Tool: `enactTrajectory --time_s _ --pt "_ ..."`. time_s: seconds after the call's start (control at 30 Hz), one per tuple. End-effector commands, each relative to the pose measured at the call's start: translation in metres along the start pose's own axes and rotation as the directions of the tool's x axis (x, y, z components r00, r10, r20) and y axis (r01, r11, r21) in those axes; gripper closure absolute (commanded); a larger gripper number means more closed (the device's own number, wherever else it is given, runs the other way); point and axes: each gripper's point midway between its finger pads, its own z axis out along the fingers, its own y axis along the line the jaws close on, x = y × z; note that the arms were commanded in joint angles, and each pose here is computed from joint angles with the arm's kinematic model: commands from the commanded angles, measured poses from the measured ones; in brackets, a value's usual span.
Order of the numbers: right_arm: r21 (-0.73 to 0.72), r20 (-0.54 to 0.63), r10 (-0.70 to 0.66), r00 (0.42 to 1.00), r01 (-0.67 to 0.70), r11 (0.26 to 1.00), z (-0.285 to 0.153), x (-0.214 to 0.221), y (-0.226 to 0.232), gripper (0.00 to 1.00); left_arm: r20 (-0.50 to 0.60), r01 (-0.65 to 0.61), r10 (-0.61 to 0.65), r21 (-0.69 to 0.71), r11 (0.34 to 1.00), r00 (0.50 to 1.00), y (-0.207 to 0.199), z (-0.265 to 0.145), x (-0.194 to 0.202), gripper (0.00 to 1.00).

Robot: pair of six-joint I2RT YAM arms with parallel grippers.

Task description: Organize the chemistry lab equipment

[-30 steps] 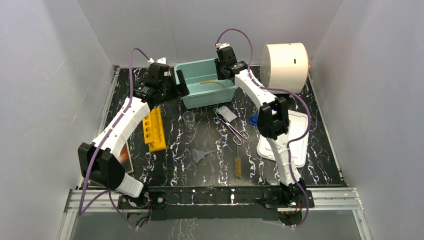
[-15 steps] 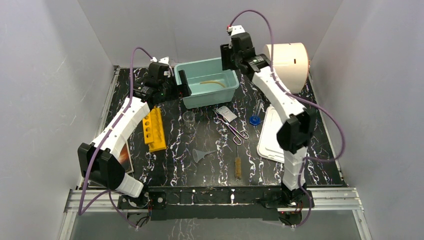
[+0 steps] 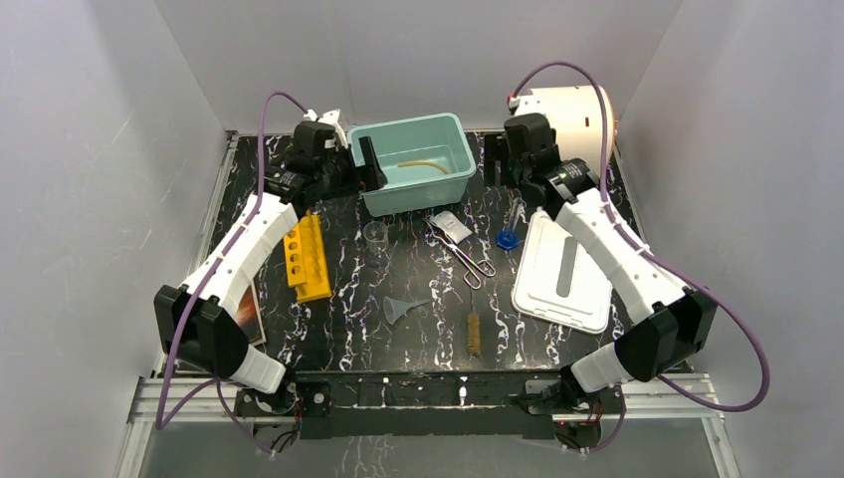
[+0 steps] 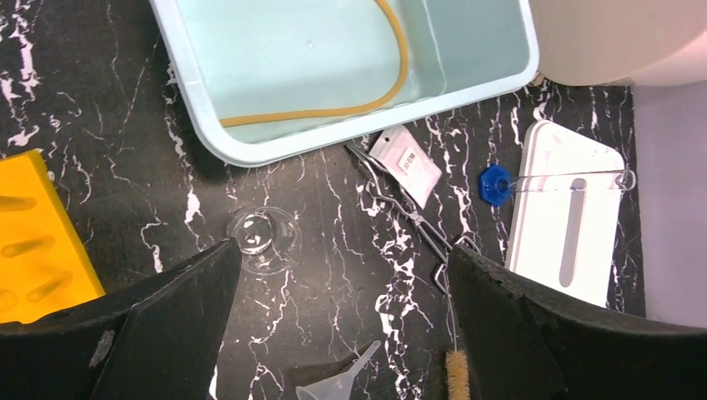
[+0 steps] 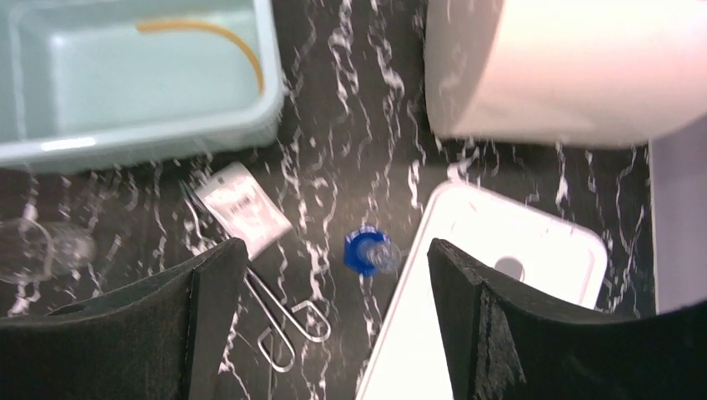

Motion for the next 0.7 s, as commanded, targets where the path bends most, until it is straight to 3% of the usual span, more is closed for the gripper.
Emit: enactTrajectory --time_s 0.0,0.4,0.57,0.67 --pt "0.068 -0.086 0.061 0.994 -0.055 0.996 -0.001 0.040 -0.012 0.12 0.040 -0.024 0.020 0.102 0.995 0.999 -0.022 -0.006 -0.019 0.06" --pt "0.193 -0.153 0.157 0.976 -0.126 0.973 0.046 0.111 -0.036 0.23 0.007 -0.030 0.029 0.193 0.981 1.000 -0.044 0.009 -0.017 0.08" --pt "0.061 -0.089 0.133 0.987 -0.127 0.990 0.070 0.108 -0.028 0.35 0.003 -0.032 0.032 0.196 0.980 0.999 -0.046 0.012 -0.018 0.08" --pt "0.062 -0.105 0.122 0.987 -0.116 0.991 0.077 0.111 -0.029 0.42 0.005 -0.030 0.029 0.194 0.980 1.000 -0.047 0.014 -0.019 0.09"
